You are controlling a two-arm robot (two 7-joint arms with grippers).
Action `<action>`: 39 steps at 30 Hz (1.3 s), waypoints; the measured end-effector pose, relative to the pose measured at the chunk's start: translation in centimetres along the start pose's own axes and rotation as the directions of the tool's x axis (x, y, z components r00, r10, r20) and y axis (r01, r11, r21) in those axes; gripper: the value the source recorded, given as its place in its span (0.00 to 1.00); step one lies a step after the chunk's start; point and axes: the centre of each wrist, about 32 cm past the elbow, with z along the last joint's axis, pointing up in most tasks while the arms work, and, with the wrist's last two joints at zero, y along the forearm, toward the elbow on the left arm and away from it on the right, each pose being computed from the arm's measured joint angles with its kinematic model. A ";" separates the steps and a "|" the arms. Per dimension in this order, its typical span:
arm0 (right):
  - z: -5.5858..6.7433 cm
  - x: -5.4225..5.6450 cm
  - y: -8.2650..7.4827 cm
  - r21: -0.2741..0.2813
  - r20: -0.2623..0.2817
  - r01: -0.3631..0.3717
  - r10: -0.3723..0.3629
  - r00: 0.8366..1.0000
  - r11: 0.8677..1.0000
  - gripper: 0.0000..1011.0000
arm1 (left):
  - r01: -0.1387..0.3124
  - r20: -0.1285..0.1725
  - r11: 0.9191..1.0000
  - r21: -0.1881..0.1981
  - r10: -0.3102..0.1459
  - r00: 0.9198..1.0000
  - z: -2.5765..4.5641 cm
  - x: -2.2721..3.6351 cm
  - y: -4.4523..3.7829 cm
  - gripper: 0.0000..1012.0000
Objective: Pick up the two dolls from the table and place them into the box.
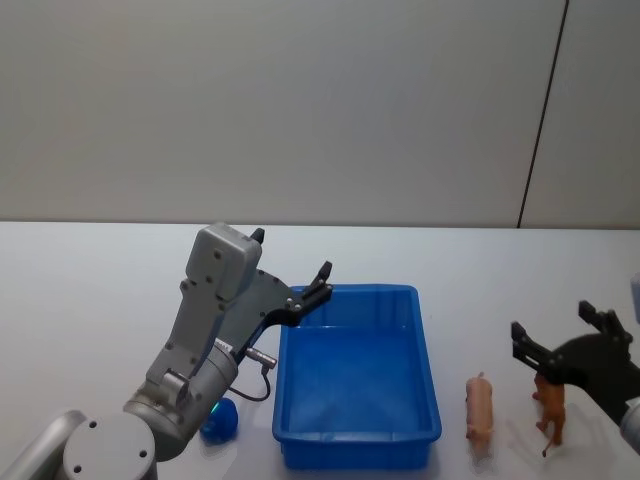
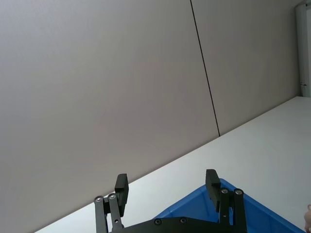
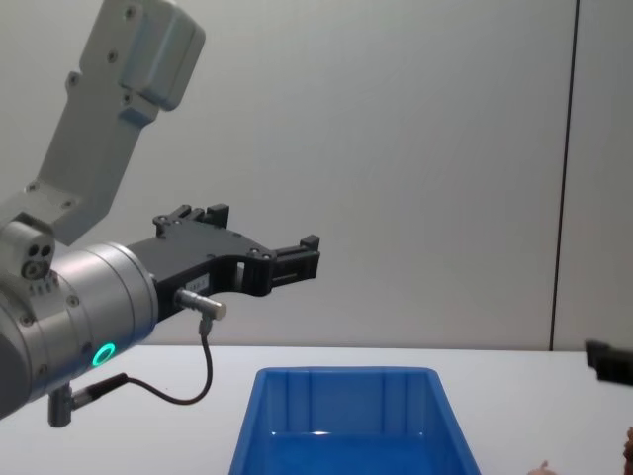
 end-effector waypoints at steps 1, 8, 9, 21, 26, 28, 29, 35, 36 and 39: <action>-0.1 0.1 0.0 -0.009 0.003 0.003 -0.003 1.000 1.000 0.99 | 0.000 0.000 1.000 0.000 0.000 1.000 0.00 0.00 0.00 0.99; -1.1 0.8 0.1 -0.095 0.013 0.019 -0.018 1.000 0.995 0.99 | 0.000 0.000 1.000 0.000 0.000 1.000 0.00 0.00 0.00 0.99; -1.2 0.9 0.1 -0.103 0.013 0.020 -0.018 1.000 0.994 0.99 | 0.000 0.000 1.000 0.000 0.000 1.000 0.00 0.00 0.00 0.99; -2.9 1.7 0.6 -0.236 0.005 0.007 -0.006 1.000 0.972 0.99 | 0.000 0.000 1.000 0.000 0.000 1.000 0.00 0.00 0.00 0.99; -3.5 1.9 0.7 -0.284 -0.012 -0.006 0.002 1.000 0.959 0.99 | 0.000 0.000 1.000 0.000 0.000 1.000 0.00 0.00 0.00 0.99; -3.7 2.0 0.8 -0.295 -0.017 -0.009 0.004 1.000 0.956 0.98 | 0.000 0.000 1.000 0.000 0.000 1.000 0.00 0.00 0.00 0.99; -3.8 2.0 0.8 -0.305 -0.023 -0.013 0.006 1.000 0.952 0.94 | 0.000 0.000 1.000 0.000 0.000 1.000 0.00 0.00 0.00 0.99; -4.2 2.2 1.0 -0.332 -0.046 -0.026 0.012 0.999 0.943 0.82 | 0.000 0.000 1.000 0.000 0.000 1.000 0.00 0.00 0.00 0.99; -4.2 2.2 1.0 -0.336 -0.051 -0.029 0.013 0.999 0.941 0.78 | 0.000 0.000 1.000 0.000 0.000 1.000 0.00 0.00 0.00 0.99; -4.3 2.3 1.1 -0.343 -0.061 -0.034 0.014 0.998 0.939 0.71 | 0.000 0.000 1.000 0.000 0.000 1.000 0.00 0.00 0.00 0.99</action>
